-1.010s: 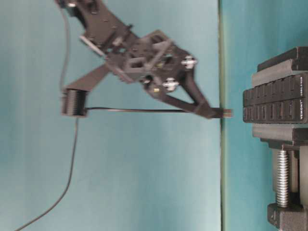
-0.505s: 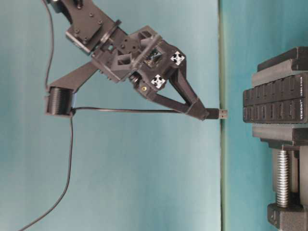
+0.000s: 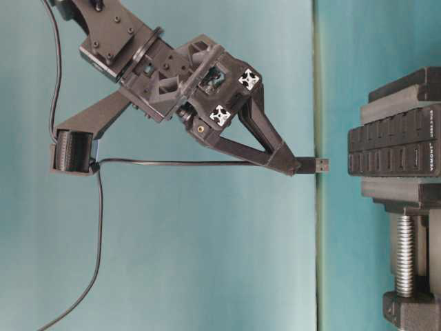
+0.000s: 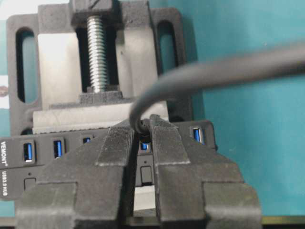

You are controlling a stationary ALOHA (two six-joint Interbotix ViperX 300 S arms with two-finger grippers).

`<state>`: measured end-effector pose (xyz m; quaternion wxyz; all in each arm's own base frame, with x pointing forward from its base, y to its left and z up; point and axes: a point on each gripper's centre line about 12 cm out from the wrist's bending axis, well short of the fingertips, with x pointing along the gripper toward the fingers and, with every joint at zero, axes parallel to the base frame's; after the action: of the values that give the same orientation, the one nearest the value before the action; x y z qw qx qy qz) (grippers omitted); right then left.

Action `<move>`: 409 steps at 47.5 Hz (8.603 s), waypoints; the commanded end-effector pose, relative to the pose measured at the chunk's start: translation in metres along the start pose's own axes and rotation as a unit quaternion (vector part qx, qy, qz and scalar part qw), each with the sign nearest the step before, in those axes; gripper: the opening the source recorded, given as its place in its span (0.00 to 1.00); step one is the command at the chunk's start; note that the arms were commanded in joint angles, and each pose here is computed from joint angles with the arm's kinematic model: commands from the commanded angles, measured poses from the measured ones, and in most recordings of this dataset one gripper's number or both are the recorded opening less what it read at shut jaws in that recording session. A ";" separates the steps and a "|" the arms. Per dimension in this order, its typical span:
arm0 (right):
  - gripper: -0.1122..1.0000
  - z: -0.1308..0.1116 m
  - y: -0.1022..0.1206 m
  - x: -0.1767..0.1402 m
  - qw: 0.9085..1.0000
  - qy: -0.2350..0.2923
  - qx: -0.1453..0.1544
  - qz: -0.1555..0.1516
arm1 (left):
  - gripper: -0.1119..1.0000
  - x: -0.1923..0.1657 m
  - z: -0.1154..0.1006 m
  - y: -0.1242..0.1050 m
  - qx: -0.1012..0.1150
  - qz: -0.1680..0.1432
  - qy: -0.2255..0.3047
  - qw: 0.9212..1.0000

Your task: Insert the USB into the center port of the fixed hub

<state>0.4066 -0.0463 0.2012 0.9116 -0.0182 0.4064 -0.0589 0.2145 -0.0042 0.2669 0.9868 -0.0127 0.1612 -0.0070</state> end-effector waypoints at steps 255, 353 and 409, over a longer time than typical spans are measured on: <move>0.15 -0.045 0.020 0.038 0.995 0.097 0.002 0.011 | 0.10 0.002 0.009 -0.001 -0.002 -0.001 -0.008 1.000; 0.82 -0.016 0.015 0.026 0.998 0.055 0.008 0.007 | 0.10 0.002 0.009 -0.001 -0.002 -0.001 -0.008 1.000; 0.82 -0.017 0.013 -0.035 1.000 -0.001 0.009 0.011 | 0.10 0.002 0.009 -0.001 -0.003 -0.001 -0.008 1.000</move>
<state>0.3754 -0.0302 0.1965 0.9006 -0.0084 0.4313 -0.0529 0.2158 -0.0042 0.2648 0.9859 -0.0142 0.1665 -0.0067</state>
